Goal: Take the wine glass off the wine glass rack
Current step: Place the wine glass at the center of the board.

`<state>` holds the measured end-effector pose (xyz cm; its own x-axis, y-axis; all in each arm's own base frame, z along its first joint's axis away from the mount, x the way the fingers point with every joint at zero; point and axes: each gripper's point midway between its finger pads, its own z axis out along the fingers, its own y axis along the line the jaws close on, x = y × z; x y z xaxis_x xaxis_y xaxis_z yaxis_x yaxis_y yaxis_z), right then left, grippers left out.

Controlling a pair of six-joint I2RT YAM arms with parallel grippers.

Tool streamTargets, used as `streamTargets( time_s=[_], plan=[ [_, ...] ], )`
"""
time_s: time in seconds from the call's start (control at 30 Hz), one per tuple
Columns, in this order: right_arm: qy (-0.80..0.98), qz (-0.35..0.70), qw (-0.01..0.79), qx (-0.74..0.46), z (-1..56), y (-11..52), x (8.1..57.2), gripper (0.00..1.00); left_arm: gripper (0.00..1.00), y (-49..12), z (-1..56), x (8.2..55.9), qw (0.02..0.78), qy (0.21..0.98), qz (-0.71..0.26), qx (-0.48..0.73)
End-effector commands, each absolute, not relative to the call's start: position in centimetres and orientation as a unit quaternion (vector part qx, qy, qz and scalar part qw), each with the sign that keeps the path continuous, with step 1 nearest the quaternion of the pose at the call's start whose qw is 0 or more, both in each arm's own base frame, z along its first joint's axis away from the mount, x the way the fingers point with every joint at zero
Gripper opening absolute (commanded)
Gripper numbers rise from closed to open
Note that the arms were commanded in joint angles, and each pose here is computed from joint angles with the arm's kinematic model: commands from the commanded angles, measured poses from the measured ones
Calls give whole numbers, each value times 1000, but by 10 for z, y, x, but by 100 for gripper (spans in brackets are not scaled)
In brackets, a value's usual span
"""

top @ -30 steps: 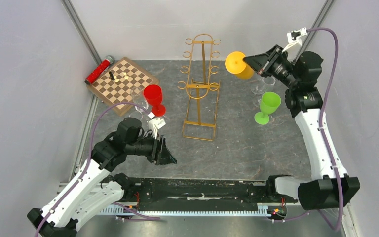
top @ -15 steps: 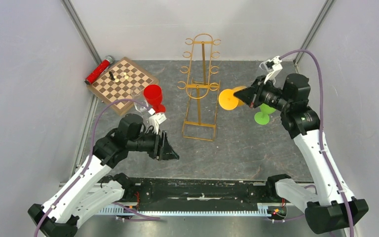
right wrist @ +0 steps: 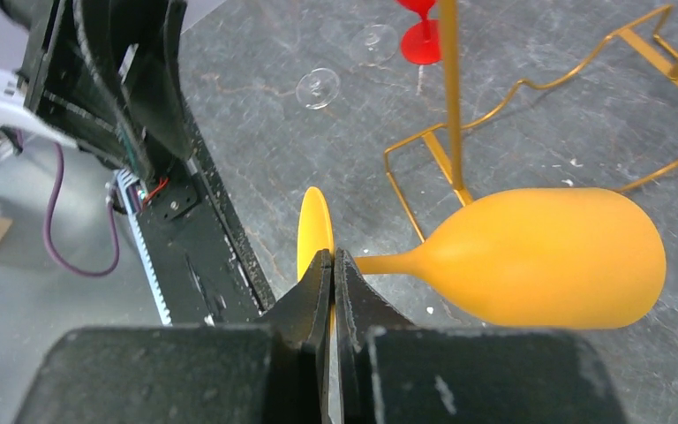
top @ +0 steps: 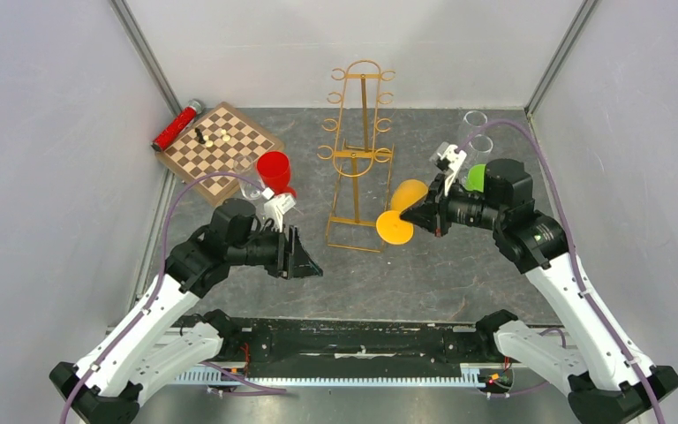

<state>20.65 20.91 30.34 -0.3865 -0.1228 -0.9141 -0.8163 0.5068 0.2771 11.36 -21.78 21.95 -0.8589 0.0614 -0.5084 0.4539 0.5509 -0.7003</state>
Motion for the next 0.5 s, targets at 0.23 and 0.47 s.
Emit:
streamTargets(
  time_s=[0.23,0.47],
  plan=[
    [644,423,467,-435,313,241,163,0,56,-233,259,125,227,831,-497,101],
    [602,437,471,-474,323,265,146,0,56,-237,272,127,218,822,-523,52]
  ],
)
